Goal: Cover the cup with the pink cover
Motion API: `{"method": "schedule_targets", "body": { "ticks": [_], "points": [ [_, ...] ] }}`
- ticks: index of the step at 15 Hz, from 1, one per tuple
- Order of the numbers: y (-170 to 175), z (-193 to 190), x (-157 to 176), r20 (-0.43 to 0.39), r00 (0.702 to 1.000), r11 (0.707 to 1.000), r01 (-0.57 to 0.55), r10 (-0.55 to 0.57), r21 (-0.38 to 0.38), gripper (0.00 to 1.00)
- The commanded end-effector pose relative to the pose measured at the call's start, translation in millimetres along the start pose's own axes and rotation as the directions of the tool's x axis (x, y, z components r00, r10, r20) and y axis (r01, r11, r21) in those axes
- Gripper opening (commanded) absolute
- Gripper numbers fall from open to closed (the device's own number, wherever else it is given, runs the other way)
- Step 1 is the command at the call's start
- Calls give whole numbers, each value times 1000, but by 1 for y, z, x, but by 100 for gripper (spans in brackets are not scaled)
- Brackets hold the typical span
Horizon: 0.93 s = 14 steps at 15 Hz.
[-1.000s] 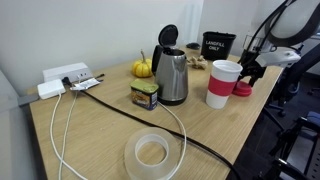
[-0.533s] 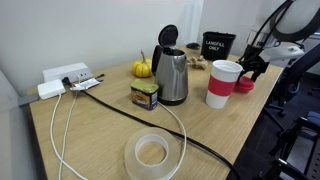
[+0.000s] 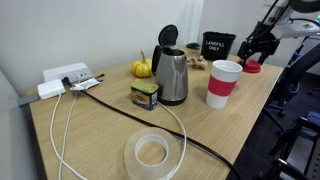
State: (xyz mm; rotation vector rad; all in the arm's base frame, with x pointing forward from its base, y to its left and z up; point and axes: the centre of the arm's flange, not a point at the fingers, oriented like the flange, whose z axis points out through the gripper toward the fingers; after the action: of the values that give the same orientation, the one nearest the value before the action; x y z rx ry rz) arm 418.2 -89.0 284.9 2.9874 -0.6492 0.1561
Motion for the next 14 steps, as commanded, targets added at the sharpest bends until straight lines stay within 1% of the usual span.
{"method": "schedule_targets", "body": {
  "ticks": [1, 4, 6, 8, 11, 14],
  "points": [
    [-3, -53, -6, 18, 1000, 1000, 12, -12, 7, 67],
    [-12, -100, -10, 10, 1000, 999, 13, -13, 35, 67],
    [-21, -127, -17, -8, 999, 998, 44, -44, 52, 67],
    [-40, -150, -29, -39, 996, 995, 81, -78, 60, 67],
    [-68, -171, -46, -77, 988, 988, 139, -133, 73, 67],
    [-92, -179, -61, -100, 977, 978, 194, -186, 76, 67]
  ]
}}
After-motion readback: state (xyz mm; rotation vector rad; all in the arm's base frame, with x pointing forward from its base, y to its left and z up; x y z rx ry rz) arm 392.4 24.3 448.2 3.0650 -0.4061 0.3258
